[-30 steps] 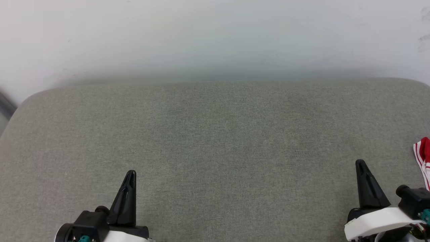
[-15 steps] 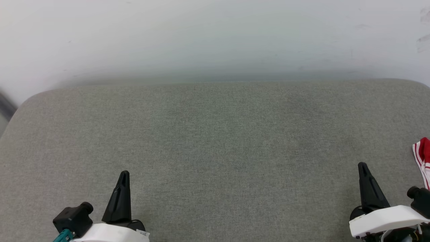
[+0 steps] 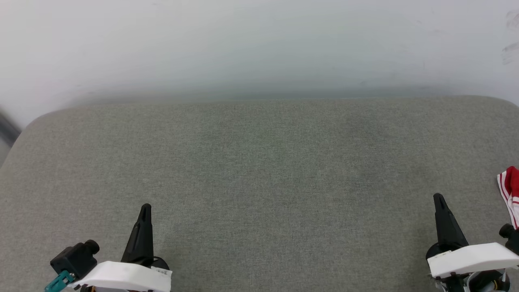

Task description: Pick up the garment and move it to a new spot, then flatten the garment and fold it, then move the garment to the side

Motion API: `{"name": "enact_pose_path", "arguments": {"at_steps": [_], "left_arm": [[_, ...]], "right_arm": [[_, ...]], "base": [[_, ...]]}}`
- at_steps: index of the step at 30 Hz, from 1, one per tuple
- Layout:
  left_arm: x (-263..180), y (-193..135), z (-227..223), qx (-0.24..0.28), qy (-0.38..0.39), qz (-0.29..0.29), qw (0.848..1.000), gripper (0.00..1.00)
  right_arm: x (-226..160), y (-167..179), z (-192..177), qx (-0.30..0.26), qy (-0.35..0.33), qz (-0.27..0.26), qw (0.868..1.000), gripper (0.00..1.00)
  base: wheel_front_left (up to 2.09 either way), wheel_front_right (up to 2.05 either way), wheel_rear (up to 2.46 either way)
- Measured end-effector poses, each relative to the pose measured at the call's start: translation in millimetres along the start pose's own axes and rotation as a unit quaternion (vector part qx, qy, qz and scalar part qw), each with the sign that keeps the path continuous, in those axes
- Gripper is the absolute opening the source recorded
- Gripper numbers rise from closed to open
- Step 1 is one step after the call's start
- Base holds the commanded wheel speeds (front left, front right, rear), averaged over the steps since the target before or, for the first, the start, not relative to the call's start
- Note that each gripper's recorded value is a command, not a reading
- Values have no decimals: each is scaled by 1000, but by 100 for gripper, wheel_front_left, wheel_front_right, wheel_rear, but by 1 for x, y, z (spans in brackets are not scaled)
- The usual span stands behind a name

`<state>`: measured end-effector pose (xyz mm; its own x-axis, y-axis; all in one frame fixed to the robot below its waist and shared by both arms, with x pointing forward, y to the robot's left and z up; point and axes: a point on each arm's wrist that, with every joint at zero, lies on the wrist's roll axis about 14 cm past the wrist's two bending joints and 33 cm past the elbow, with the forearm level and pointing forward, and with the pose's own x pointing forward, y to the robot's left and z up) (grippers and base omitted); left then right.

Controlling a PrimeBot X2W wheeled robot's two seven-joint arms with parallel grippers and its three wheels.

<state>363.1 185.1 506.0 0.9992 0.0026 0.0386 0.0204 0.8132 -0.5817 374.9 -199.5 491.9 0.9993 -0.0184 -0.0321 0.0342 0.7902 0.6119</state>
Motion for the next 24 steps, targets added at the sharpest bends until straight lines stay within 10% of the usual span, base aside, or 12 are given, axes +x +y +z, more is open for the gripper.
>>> {"name": "enact_pose_path", "arguments": {"at_steps": [24], "left_arm": [[8, 9, -1, -159, 12, 21, 987, 0]], "right_arm": [[5, -1, 2, 154, 3, -8, 988, 0]], "base": [[0, 0, 0]]}}
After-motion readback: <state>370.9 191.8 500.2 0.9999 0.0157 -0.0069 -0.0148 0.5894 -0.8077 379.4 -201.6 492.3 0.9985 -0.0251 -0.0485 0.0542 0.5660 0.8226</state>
